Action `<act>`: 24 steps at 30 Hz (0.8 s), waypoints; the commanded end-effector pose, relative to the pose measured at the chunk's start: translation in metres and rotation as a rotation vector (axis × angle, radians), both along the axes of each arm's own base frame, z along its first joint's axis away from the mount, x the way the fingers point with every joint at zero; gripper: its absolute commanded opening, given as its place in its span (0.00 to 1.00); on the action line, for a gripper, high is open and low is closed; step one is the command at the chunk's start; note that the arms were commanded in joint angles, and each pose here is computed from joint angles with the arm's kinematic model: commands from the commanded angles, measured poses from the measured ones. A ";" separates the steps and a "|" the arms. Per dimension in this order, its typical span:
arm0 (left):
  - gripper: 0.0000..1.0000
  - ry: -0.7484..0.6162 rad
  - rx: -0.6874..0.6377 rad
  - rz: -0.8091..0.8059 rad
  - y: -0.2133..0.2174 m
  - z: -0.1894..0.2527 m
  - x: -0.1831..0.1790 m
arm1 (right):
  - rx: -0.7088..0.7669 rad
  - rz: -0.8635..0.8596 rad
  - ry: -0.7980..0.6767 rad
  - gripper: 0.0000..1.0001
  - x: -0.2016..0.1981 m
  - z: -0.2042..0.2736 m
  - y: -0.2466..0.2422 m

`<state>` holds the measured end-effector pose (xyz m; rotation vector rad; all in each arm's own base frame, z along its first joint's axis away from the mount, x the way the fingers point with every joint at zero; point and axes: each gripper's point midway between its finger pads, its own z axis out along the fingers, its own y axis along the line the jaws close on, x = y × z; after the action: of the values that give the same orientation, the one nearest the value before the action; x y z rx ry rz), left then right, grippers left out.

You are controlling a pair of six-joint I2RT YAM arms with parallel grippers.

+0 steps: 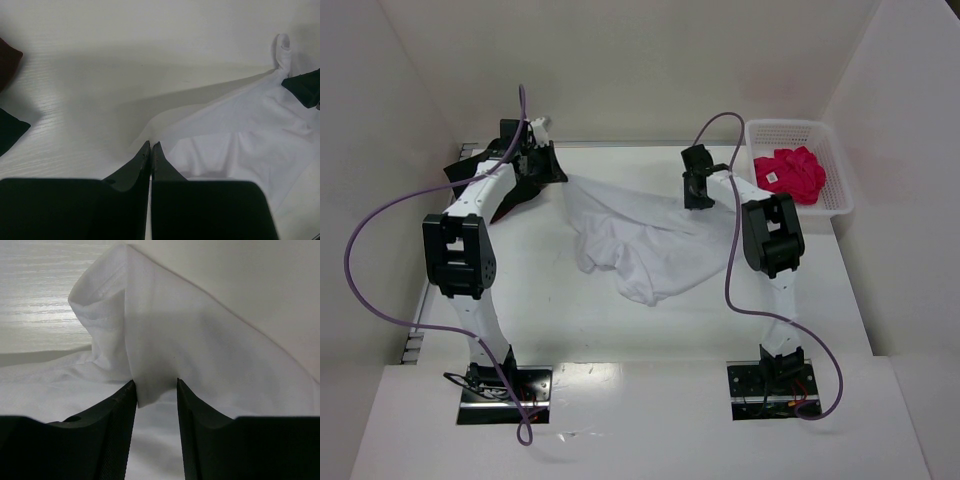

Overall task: Fold and stack the t-shirts
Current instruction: Flatten out the tshirt

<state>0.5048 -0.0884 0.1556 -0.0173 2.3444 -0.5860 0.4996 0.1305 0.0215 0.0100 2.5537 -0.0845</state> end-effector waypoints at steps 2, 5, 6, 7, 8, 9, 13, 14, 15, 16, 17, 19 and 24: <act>0.00 -0.015 0.004 -0.013 0.006 0.002 0.000 | -0.014 -0.034 -0.029 0.38 0.007 0.003 -0.009; 0.00 -0.007 0.004 -0.013 0.006 -0.002 0.000 | -0.020 -0.033 -0.013 0.37 0.004 -0.004 -0.010; 0.00 -0.007 0.004 -0.013 0.006 -0.002 0.000 | -0.017 -0.034 -0.020 0.33 0.007 -0.002 -0.009; 0.00 -0.007 0.004 -0.013 0.006 -0.002 0.000 | -0.020 -0.033 -0.011 0.29 0.006 -0.007 -0.009; 0.00 -0.007 0.004 -0.013 0.006 -0.002 0.000 | -0.020 -0.033 -0.010 0.24 0.006 -0.007 -0.009; 0.00 -0.007 0.004 -0.013 0.006 -0.002 0.000 | -0.012 -0.028 -0.008 0.15 0.005 -0.007 -0.007; 0.00 -0.017 0.011 -0.007 0.007 0.003 0.002 | 0.005 -0.036 -0.042 0.00 0.011 0.003 -0.005; 0.00 -0.017 0.011 0.001 0.011 0.003 0.003 | 0.007 -0.036 -0.050 0.00 0.012 0.008 -0.005; 0.00 -0.036 0.016 0.008 0.013 0.013 0.005 | 0.007 -0.046 -0.098 0.00 0.020 0.028 -0.006; 0.00 -0.047 0.017 0.017 0.017 0.018 0.008 | 0.014 -0.049 -0.129 0.00 0.025 0.042 -0.005; 0.00 -0.064 0.021 0.024 0.020 0.025 0.009 | 0.016 -0.066 -0.157 0.00 0.029 0.054 -0.009; 0.00 -0.111 0.031 0.045 0.030 0.047 0.015 | 0.033 -0.106 -0.281 0.00 0.045 0.108 -0.018; 0.00 -0.263 0.071 0.075 0.052 0.122 0.029 | 0.104 -0.148 -0.527 0.00 0.072 0.238 -0.048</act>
<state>0.5148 -0.0601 0.1827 -0.0486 2.3075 -0.5346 0.5317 0.1135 0.0832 0.1124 2.4145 -0.0749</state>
